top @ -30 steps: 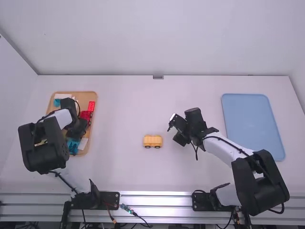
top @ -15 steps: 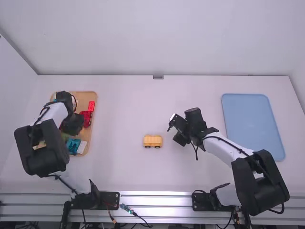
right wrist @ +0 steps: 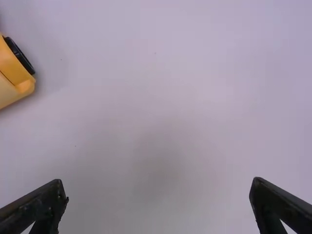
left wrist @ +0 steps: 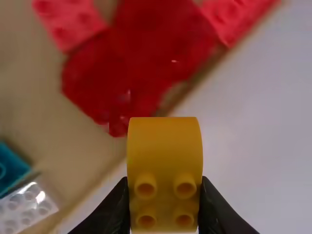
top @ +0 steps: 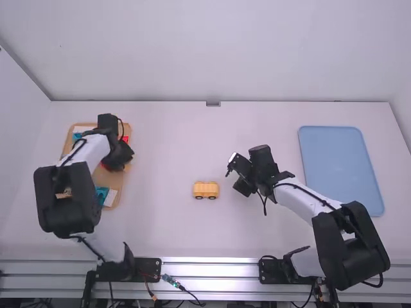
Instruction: Assemble lego blocks to make yellow taxi
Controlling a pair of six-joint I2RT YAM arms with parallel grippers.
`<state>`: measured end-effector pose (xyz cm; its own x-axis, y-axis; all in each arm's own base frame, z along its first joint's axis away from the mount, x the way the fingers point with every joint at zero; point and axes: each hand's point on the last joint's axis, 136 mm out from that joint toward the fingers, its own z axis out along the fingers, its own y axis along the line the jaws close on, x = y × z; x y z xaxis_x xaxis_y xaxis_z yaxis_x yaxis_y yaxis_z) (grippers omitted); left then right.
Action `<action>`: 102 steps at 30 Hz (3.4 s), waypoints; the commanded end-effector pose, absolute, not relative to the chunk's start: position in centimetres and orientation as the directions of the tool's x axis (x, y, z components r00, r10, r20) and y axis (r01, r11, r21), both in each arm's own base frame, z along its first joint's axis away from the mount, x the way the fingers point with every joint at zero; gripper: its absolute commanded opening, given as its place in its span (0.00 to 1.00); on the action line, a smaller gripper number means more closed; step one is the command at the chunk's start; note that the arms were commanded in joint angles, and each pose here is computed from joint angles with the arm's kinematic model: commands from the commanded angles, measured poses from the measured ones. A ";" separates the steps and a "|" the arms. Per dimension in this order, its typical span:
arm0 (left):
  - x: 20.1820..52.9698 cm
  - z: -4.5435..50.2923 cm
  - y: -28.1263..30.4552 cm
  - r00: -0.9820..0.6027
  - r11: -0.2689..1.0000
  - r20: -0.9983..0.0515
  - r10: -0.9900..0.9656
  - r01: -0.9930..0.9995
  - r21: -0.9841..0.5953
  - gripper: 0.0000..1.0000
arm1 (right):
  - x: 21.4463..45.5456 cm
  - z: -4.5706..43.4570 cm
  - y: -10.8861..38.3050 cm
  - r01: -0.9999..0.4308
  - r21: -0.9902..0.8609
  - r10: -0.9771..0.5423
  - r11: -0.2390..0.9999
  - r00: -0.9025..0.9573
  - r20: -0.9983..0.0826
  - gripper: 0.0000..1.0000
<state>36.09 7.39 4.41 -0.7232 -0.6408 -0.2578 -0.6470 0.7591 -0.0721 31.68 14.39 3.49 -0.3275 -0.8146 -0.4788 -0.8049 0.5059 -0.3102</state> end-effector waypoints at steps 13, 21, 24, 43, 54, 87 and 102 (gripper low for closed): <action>31.9 7.2 -6.4 -0.768 0.877 -0.442 0.463 0.471 0.099 0.02 | 31.8 3.8 14.2 -0.794 -0.319 -0.809 0.517 -0.331 -0.486 0.99; 26.9 6.6 -9.6 -0.327 0.441 -0.460 0.826 0.882 0.165 0.02 | 32.2 4.2 14.4 -0.788 -0.331 -0.804 0.519 -0.318 -0.502 0.99; 25.2 6.2 -10.2 -0.163 0.261 -0.442 0.882 0.950 0.170 0.02 | 32.2 4.2 14.4 -0.788 -0.332 -0.804 0.518 -0.317 -0.503 0.99; 27.3 3.0 -10.8 -0.081 0.124 -0.395 0.915 0.989 0.086 0.02 | 31.0 4.3 16.3 -0.864 -0.290 -0.816 0.412 -0.207 -0.540 0.99; 28.4 1.5 -10.3 -0.056 0.059 -0.329 0.943 0.998 -0.002 0.02 | 30.4 4.2 16.6 -0.886 -0.265 -0.815 0.381 -0.186 -0.549 0.99; 27.7 -1.4 -10.8 -0.053 0.065 -0.289 0.956 0.997 0.034 0.12 | 28.8 5.7 16.8 -0.954 -0.139 -0.699 0.267 -0.093 -0.709 0.99; 28.4 -1.3 -11.0 -0.095 0.114 -0.299 0.950 0.992 0.047 0.99 | 26.4 5.7 18.6 -0.975 -0.167 -0.610 0.144 0.045 -0.791 0.99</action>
<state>28.85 -11.04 -0.79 -0.0826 0.9508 -0.2986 0.9915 0.1085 0.0712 27.24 17.93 5.04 0.0188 -0.6469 -0.7624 -0.9695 0.1747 -0.1722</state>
